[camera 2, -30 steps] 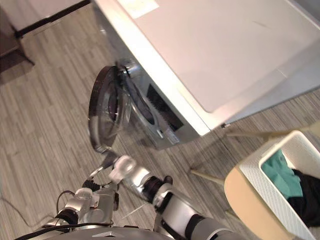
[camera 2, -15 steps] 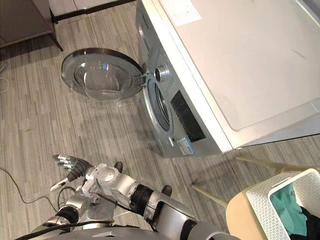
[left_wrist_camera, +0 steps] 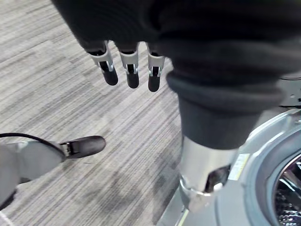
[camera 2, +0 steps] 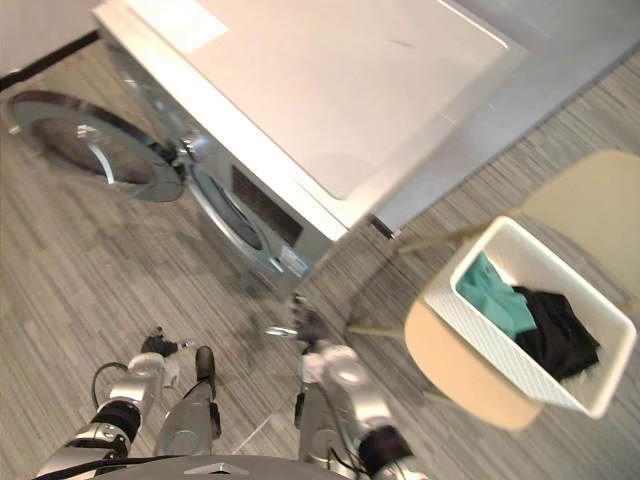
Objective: Pick up the laundry basket with both hands and put the clothes into the washing machine.
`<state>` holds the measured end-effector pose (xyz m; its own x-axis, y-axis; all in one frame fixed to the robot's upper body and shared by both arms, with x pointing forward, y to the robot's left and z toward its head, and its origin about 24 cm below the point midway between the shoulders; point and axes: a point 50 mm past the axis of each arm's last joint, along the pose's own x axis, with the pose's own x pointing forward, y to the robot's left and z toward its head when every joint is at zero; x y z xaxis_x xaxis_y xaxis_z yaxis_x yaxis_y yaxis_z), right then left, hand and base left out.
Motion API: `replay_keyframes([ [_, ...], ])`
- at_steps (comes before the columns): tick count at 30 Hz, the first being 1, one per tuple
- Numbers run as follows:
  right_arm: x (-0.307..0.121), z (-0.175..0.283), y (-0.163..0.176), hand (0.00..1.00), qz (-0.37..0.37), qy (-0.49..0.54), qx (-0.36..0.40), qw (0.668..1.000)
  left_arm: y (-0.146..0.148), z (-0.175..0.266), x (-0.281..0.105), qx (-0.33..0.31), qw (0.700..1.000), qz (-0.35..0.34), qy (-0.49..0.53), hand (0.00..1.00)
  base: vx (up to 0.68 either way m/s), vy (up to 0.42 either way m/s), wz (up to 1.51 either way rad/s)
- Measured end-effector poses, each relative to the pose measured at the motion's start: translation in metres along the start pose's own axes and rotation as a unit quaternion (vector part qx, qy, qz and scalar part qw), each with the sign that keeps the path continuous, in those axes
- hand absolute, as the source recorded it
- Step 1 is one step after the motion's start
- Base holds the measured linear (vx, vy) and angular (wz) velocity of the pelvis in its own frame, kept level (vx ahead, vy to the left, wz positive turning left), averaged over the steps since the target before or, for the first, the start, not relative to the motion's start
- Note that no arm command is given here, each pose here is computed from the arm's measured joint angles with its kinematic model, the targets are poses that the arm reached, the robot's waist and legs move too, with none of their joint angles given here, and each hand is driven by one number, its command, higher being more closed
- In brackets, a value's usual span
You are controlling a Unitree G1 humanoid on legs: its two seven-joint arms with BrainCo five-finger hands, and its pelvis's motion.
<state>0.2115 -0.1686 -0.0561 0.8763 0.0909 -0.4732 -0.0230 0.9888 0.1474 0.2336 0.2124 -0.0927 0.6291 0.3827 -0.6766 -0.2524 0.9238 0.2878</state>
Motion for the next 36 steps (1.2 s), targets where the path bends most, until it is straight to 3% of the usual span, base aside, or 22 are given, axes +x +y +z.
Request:
replay_keyframes([
  [2,-0.017,-0.011,-0.043,0.00,-0.084,0.029,-0.005,0.996,0.016,0.013,0.005,-0.050,0.999,0.019,-0.007,0.00,-0.03,-0.013,-0.73],
  [4,-0.025,-0.016,-0.060,0.00,-0.122,0.043,-0.004,0.992,0.031,0.027,0.008,-0.096,0.995,0.033,-0.018,0.00,-0.04,-0.027,-0.66],
  [12,-0.026,-0.027,-0.054,0.00,-0.138,0.058,0.056,0.987,0.082,0.076,0.013,-0.274,0.957,0.071,-0.070,0.00,-0.02,-0.027,-0.38],
  [24,-0.022,-0.028,-0.048,0.00,-0.134,0.056,0.086,0.986,0.114,0.133,0.009,-0.382,0.913,0.071,-0.122,0.00,0.00,0.000,-0.01],
  [36,-0.024,-0.032,-0.049,0.00,-0.140,0.064,0.087,0.984,0.160,0.187,-0.008,-0.424,0.881,0.111,-0.181,0.00,-0.01,0.003,0.02],
])
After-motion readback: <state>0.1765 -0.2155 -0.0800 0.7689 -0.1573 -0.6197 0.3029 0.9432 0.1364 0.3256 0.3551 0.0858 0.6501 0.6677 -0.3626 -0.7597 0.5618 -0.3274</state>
